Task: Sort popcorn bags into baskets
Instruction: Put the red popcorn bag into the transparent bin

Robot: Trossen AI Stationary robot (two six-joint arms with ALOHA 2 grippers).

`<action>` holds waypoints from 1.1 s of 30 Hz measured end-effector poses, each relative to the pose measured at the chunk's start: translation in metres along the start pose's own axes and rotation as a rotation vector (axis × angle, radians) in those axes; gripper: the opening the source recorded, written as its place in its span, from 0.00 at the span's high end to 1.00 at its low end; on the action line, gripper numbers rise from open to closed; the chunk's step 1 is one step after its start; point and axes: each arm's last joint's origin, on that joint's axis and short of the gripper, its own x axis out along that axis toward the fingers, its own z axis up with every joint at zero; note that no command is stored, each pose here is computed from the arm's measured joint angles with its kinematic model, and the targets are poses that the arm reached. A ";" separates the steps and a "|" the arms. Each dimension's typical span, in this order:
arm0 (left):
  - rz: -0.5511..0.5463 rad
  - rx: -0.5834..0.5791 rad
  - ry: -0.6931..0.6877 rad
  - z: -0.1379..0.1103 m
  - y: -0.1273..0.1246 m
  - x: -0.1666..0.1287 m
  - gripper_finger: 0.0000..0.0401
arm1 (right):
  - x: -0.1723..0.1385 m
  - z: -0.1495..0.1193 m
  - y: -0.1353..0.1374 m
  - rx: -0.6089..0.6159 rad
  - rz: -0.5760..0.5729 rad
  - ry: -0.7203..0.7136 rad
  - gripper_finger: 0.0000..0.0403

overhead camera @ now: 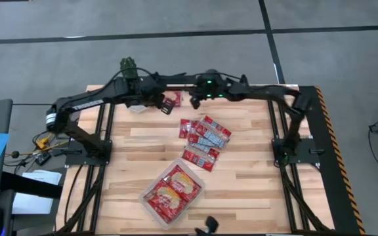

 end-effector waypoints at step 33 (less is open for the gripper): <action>-0.021 0.123 0.068 -0.010 0.021 -0.032 1.00 | 0.049 0.058 0.009 -1.126 0.291 0.335 0.99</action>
